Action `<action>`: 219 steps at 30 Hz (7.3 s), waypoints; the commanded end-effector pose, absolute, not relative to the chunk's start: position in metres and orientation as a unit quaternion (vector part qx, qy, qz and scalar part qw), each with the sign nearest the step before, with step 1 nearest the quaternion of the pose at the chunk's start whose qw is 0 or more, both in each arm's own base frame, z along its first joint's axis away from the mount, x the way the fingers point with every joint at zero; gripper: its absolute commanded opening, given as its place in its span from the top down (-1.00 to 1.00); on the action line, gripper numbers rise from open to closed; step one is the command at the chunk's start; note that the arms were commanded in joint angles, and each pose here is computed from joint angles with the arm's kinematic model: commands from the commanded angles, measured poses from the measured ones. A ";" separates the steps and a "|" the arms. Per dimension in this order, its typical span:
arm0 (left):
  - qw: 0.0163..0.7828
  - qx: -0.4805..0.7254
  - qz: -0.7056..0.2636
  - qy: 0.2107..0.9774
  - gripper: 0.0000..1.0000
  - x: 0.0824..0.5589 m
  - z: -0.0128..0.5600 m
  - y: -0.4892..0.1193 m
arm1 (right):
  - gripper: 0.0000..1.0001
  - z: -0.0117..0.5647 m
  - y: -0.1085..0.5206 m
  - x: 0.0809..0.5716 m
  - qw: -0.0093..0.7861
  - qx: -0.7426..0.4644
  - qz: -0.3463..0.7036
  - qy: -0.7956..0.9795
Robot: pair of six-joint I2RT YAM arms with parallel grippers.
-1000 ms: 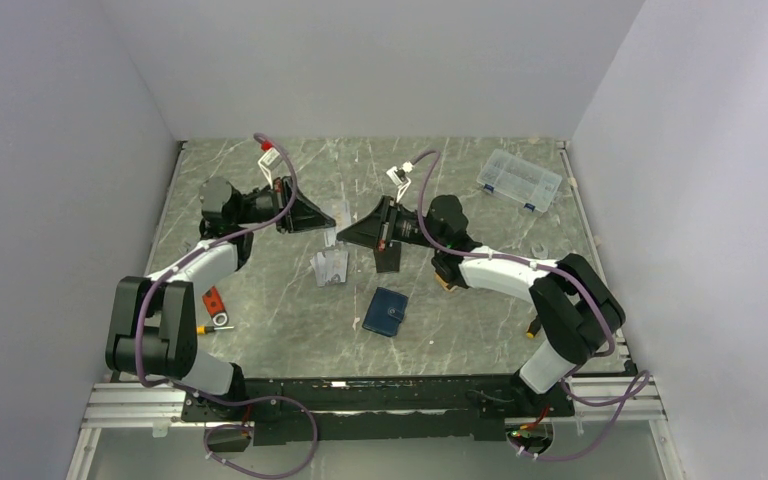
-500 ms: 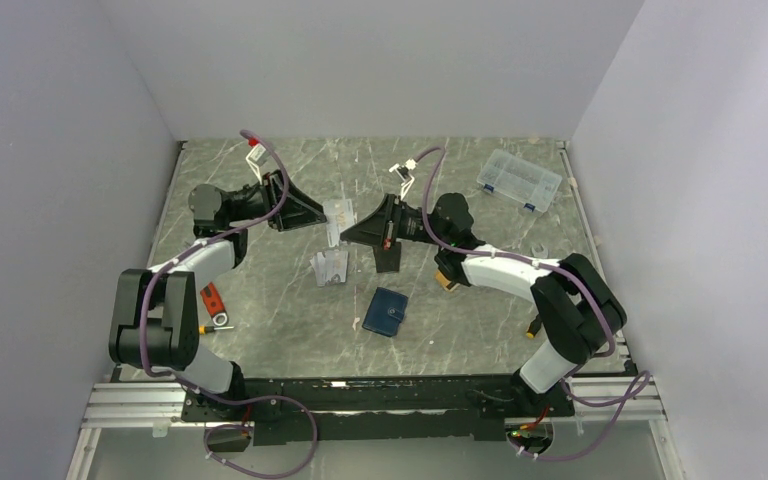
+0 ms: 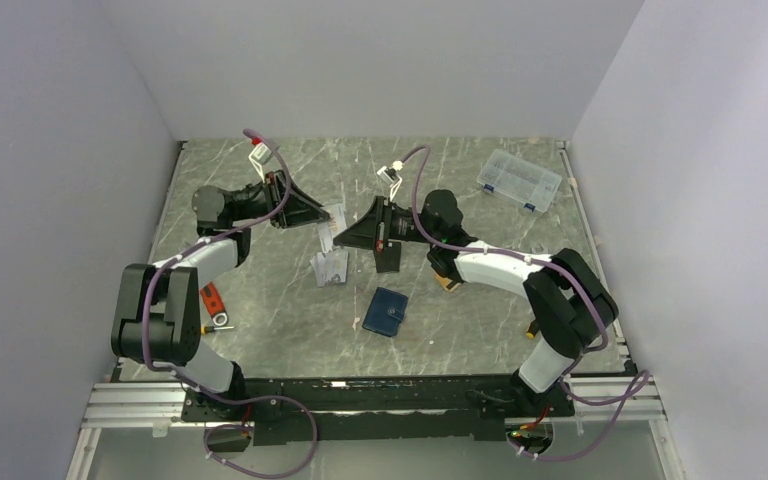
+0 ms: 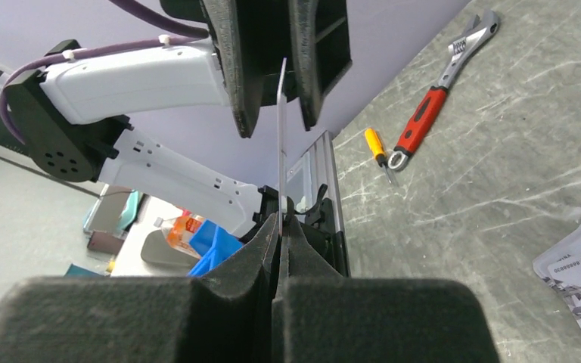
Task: Put the credit cards into the card holder
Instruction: Pick up the credit card from the storage box, then open the card holder at the center of the board.
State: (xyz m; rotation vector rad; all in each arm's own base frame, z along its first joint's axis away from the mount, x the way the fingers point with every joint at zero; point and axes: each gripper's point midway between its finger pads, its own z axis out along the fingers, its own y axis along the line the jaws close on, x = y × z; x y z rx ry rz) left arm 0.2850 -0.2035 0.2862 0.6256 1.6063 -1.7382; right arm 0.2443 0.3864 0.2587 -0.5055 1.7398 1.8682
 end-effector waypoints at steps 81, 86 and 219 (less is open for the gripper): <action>0.356 0.275 -0.641 0.622 0.91 0.275 0.298 -0.204 | 0.50 0.292 0.365 0.261 0.330 -0.216 0.672 0.627; 0.357 0.274 -0.640 0.622 0.91 0.276 0.298 -0.204 | 0.75 0.296 0.366 0.264 0.336 -0.218 0.668 0.627; 0.410 0.732 -0.118 0.531 -0.10 0.211 0.061 -0.317 | 1.00 0.093 0.210 0.289 0.389 -0.015 0.275 0.879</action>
